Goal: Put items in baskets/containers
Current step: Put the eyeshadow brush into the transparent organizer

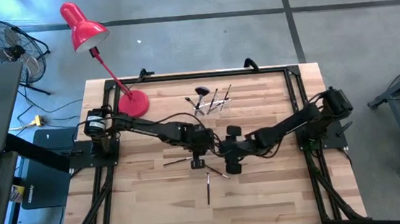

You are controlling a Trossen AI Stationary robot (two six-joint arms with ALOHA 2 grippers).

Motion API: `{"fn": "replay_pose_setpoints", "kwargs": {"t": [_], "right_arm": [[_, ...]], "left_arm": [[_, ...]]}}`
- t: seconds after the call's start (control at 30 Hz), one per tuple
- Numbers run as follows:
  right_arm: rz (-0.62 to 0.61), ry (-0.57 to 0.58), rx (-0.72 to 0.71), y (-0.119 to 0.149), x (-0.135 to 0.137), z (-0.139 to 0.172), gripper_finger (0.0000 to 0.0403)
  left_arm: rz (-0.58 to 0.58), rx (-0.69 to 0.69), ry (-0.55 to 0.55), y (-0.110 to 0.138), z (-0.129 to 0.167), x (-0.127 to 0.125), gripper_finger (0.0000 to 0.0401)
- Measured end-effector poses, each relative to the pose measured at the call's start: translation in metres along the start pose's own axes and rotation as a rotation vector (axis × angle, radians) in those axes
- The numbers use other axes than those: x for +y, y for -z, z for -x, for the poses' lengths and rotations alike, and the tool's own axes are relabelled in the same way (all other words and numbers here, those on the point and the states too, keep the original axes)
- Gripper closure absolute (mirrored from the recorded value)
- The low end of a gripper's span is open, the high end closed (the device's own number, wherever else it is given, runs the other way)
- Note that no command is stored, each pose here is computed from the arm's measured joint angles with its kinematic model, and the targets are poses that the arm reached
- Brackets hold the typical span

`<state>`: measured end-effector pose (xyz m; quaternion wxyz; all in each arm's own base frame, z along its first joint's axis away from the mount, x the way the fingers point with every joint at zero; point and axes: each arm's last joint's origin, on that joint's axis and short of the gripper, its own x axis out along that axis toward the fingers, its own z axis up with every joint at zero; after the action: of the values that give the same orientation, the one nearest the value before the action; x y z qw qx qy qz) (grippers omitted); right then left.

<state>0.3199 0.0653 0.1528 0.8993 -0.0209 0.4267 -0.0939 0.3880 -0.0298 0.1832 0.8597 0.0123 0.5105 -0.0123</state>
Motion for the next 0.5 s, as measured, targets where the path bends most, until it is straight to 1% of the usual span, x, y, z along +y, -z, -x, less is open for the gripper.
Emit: {"fn": "replay_pose_setpoints", "kwargs": {"t": [0.2,0.33,0.5], "right_arm": [[0.068,0.027,0.139,-0.011,0.003,-0.011,0.0233],[0.09,0.026,0.166,-0.016,0.005,-0.015,0.0251],[0.097,0.019,0.179,-0.016,0.006,-0.016,0.0269]], "left_arm": [[0.045,0.016,-0.001,0.001,0.0,0.001,0.0401],[0.052,0.032,-0.001,0.003,0.0,0.0,0.0401],[0.052,0.058,0.011,0.005,0.0,0.0,0.0401]]}}
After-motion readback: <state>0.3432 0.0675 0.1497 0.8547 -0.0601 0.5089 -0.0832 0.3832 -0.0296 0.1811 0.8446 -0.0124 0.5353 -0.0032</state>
